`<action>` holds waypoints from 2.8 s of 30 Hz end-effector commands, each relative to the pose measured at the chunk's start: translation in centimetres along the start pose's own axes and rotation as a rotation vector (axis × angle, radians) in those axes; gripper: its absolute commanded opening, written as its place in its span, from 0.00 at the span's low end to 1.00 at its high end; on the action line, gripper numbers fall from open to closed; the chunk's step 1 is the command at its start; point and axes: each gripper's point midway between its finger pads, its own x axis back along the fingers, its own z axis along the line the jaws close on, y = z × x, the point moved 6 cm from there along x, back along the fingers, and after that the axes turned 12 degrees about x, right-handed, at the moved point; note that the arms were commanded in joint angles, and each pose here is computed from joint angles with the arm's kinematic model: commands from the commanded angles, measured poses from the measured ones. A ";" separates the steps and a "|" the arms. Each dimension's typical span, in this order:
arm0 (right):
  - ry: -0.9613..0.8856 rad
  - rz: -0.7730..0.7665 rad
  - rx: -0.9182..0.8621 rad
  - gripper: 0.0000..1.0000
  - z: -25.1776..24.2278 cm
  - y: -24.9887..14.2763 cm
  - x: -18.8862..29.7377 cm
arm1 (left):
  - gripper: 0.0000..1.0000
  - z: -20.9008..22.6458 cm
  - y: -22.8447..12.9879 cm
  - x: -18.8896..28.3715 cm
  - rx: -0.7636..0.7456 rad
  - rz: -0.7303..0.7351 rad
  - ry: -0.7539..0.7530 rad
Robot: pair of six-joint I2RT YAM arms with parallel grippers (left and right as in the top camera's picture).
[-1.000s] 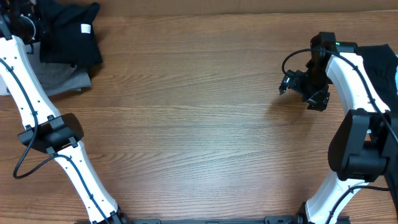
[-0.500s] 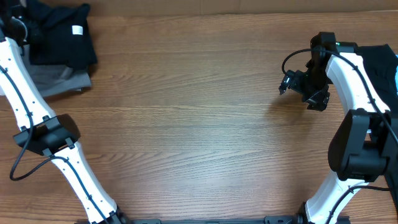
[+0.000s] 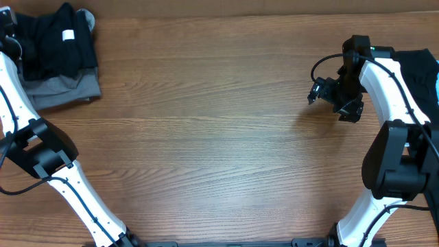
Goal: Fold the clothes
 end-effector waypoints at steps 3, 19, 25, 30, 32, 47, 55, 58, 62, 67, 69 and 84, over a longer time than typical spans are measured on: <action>-0.005 -0.028 0.009 1.00 0.1 0.5 0.6 | 0.04 4.0 0.7 1.2 0.021 -0.038 0.130; -0.005 -0.028 0.008 1.00 0.1 0.5 0.6 | 0.99 3.8 2.5 3.0 0.114 -0.110 0.091; -0.005 -0.028 0.008 1.00 0.1 0.5 0.6 | 0.93 -1.1 5.6 8.4 0.093 -0.202 -0.083; -0.005 -0.028 0.009 1.00 0.1 0.5 0.6 | 0.88 -3.9 3.7 7.8 0.108 -0.101 -0.078; -0.005 -0.028 0.008 1.00 0.1 0.5 0.6 | 0.87 -4.5 2.3 6.2 0.127 -0.040 -0.075; -0.005 -0.028 0.008 1.00 0.1 0.5 0.6 | 0.89 -6.5 -3.7 -4.7 0.145 0.119 -0.086; -0.005 -0.028 0.008 1.00 0.1 0.5 0.6 | 0.96 -10.0 4.1 6.1 0.097 -0.124 -0.243; -0.005 -0.028 0.009 1.00 0.1 0.5 0.6 | 0.95 -11.6 6.0 11.1 0.067 -0.192 -0.323; -0.005 -0.028 0.009 1.00 0.1 0.5 0.6 | 0.98 -13.5 6.5 16.9 0.074 -0.206 -0.406; 0.119 -0.143 -0.037 1.00 1.7 2.8 0.9 | 1.00 -16.7 4.5 24.1 0.072 -0.119 -0.565; 0.204 -0.100 -0.028 1.00 2.6 2.2 1.0 | 1.00 -17.7 3.8 25.8 0.062 -0.089 -0.631; 0.252 -0.399 0.126 1.00 2.7 -8.2 17.5 | 1.00 -19.6 0.6 27.5 0.088 0.087 -0.713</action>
